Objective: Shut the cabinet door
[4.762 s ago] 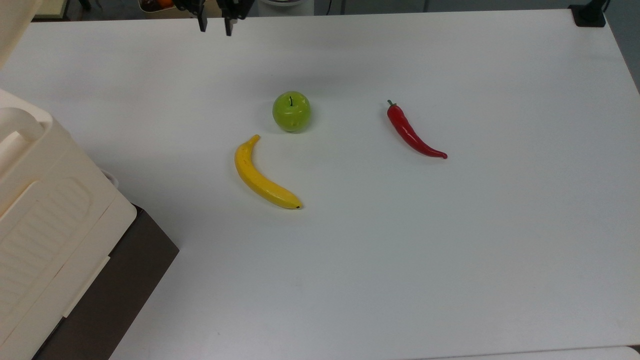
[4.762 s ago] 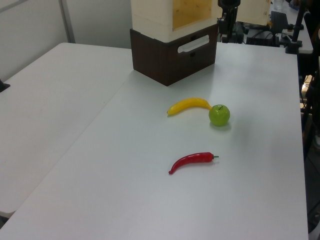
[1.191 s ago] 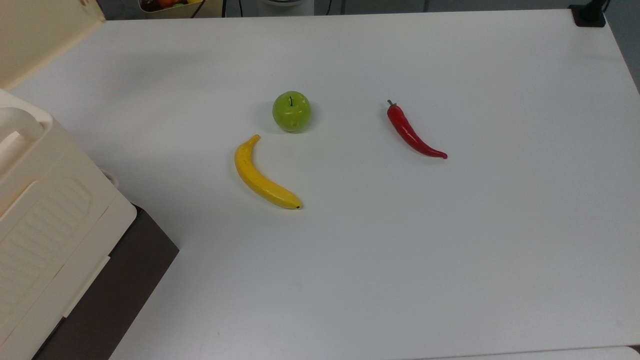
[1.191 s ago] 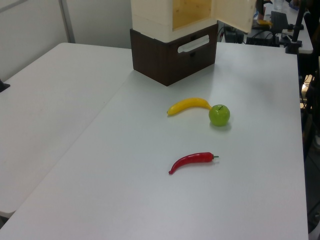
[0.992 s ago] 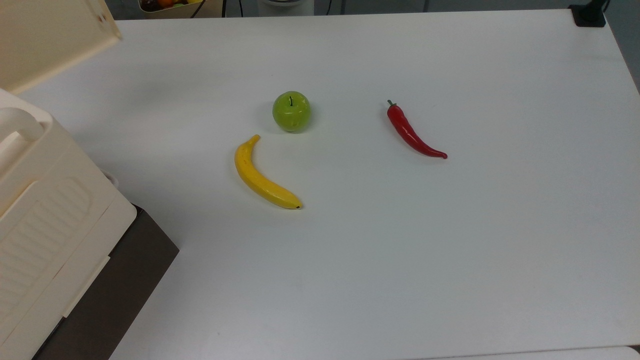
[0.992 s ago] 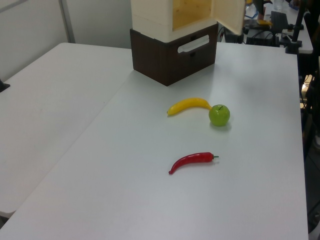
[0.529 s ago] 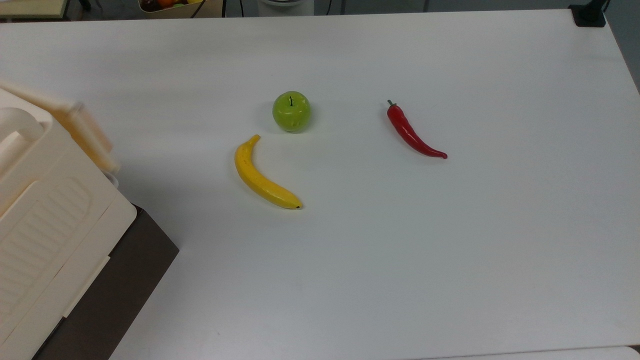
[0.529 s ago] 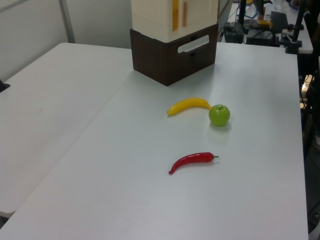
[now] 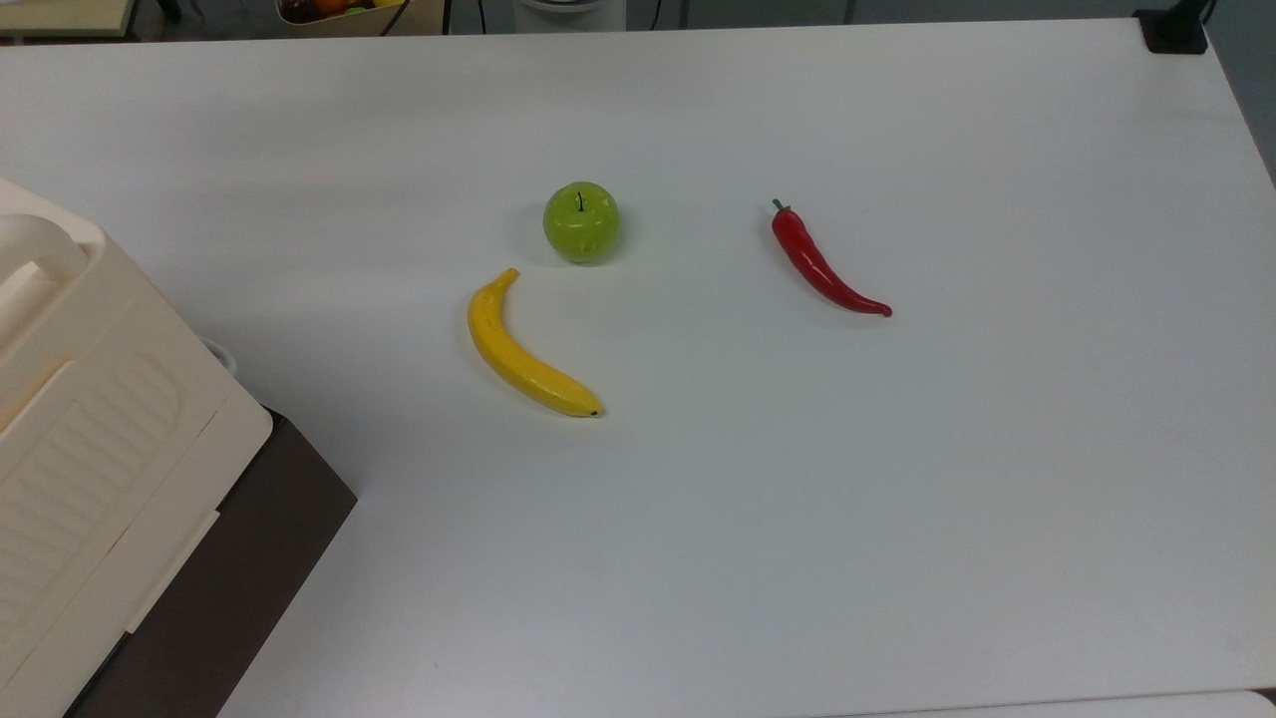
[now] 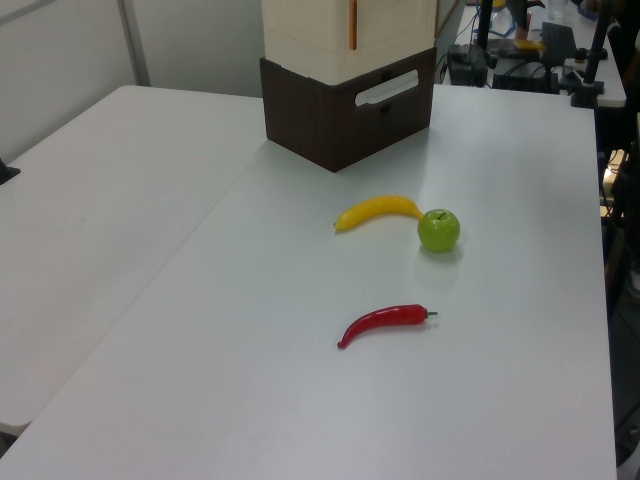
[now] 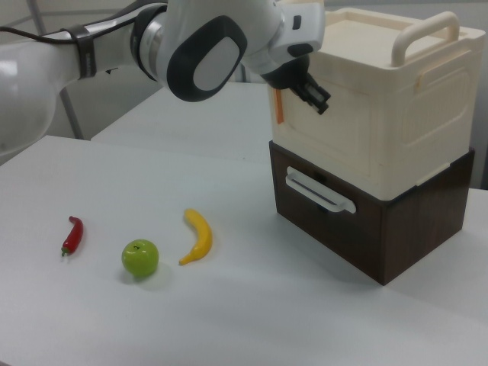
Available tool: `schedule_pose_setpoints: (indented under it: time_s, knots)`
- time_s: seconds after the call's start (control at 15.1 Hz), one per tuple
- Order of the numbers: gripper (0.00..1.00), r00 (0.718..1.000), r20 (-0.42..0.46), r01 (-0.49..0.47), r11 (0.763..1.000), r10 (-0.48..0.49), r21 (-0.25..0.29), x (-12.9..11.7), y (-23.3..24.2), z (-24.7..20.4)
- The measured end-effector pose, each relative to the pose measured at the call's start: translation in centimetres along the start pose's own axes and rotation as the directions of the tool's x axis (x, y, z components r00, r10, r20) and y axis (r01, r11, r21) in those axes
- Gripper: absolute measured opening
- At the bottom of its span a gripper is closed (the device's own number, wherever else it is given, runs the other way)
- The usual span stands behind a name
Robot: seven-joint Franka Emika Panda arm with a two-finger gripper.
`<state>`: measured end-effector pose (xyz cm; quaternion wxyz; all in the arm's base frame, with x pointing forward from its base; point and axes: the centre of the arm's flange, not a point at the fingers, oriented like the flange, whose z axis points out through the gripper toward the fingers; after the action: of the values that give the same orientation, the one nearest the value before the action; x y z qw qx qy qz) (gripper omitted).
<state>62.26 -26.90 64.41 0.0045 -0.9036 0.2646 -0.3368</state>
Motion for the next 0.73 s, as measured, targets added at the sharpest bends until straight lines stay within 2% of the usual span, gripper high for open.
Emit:
schedule_pose_setpoints:
  time_s: [0.2,0.33,0.46,0.73]
  knots:
    - [0.01,0.995,0.090,0.043,0.999,-0.044,0.014,-1.5,-2.9,0.1]
    - [0.01,0.977,0.184,0.109,0.994,-0.109,0.010,-3.2,-5.8,-0.7]
    - [0.01,0.943,0.277,0.190,0.982,-0.184,0.004,-5.3,-9.2,-2.1]
    - [0.02,0.857,0.408,0.328,0.944,-0.314,0.036,-9.8,-16.1,-3.9]
